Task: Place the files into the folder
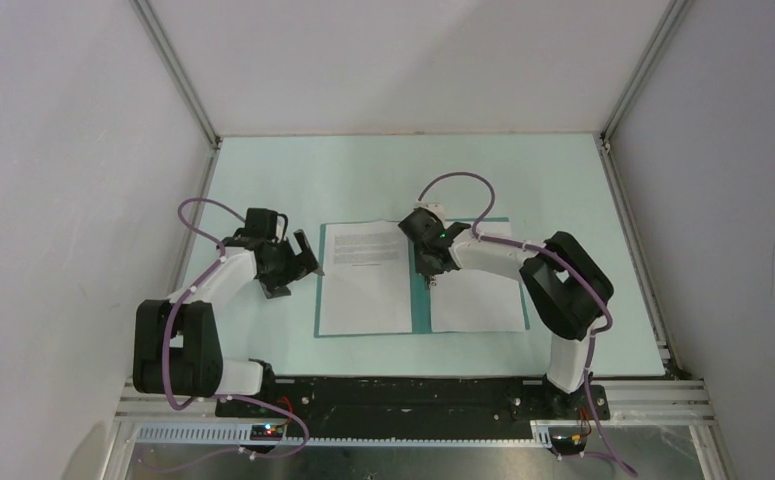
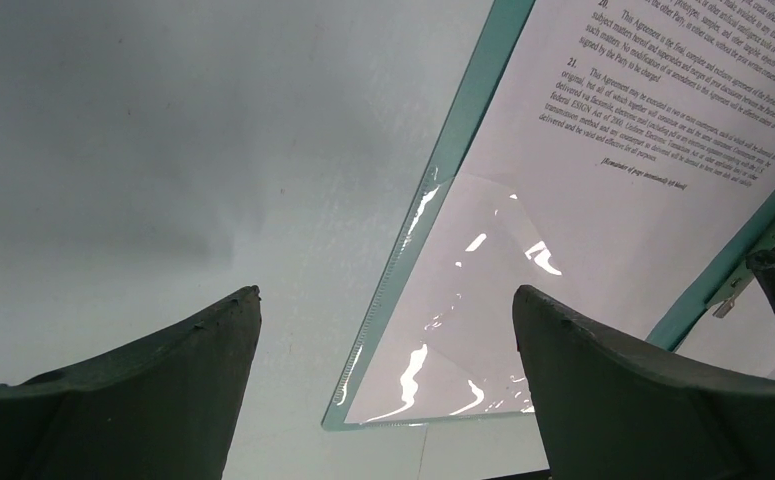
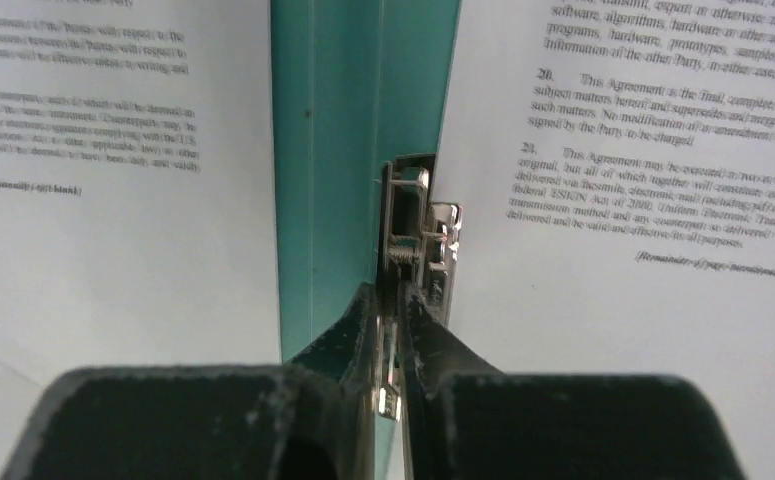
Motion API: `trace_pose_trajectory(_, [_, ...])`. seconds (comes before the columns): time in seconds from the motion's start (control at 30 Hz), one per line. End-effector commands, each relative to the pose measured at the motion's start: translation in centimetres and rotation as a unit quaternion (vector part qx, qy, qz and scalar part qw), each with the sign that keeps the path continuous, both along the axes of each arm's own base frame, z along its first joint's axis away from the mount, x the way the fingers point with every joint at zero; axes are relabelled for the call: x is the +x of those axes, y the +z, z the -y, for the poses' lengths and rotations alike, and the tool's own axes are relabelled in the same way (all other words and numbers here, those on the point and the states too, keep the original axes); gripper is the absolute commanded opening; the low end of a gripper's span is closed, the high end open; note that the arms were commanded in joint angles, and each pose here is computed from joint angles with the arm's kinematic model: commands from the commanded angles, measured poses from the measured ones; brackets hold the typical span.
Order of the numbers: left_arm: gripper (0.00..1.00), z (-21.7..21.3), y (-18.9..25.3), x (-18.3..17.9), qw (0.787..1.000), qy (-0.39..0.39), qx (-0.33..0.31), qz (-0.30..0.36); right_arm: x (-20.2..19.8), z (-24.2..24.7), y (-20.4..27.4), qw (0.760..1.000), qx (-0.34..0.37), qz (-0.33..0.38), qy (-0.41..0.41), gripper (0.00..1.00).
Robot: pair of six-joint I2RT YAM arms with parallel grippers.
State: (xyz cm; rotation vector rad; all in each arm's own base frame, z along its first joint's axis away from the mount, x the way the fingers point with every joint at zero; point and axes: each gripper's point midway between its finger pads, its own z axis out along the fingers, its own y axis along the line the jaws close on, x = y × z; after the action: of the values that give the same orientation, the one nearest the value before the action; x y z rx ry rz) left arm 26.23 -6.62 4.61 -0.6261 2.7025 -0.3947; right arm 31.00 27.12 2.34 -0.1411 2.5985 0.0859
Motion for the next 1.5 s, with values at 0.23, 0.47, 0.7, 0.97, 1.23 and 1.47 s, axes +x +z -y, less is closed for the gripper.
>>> trace_pose_trajectory(0.23, [1.0,0.4,0.4,0.7,1.0,-0.011,-0.009,0.006,-1.5,0.5,-1.4,0.982,0.169,-0.08,0.011,0.0])
trace_pose_trajectory(0.47, [1.0,0.4,0.6,0.9,1.0,-0.009,-0.009,0.008,-1.2,1.5,0.5,0.979,0.194,-0.061,0.004,0.0])
trace_pose_trajectory(0.7, [1.0,0.5,0.6,1.1,1.0,-0.008,-0.012,0.007,-1.1,0.9,4.1,0.971,0.234,-0.039,0.027,0.0])
trace_pose_trajectory(0.97, [1.0,1.9,1.8,1.5,0.998,-0.034,-0.049,0.019,-0.8,0.5,8.4,0.949,0.311,-0.027,0.053,0.0])
trace_pose_trajectory(1.23, [1.0,3.5,2.9,2.3,0.993,-0.06,-0.098,0.03,-1.1,0.9,10.5,0.936,0.346,-0.031,0.06,0.0])
trace_pose_trajectory(1.47, [1.0,6.1,4.6,3.0,0.978,-0.086,-0.177,0.068,-1.1,1.3,11.7,0.93,0.361,-0.028,0.06,0.0])
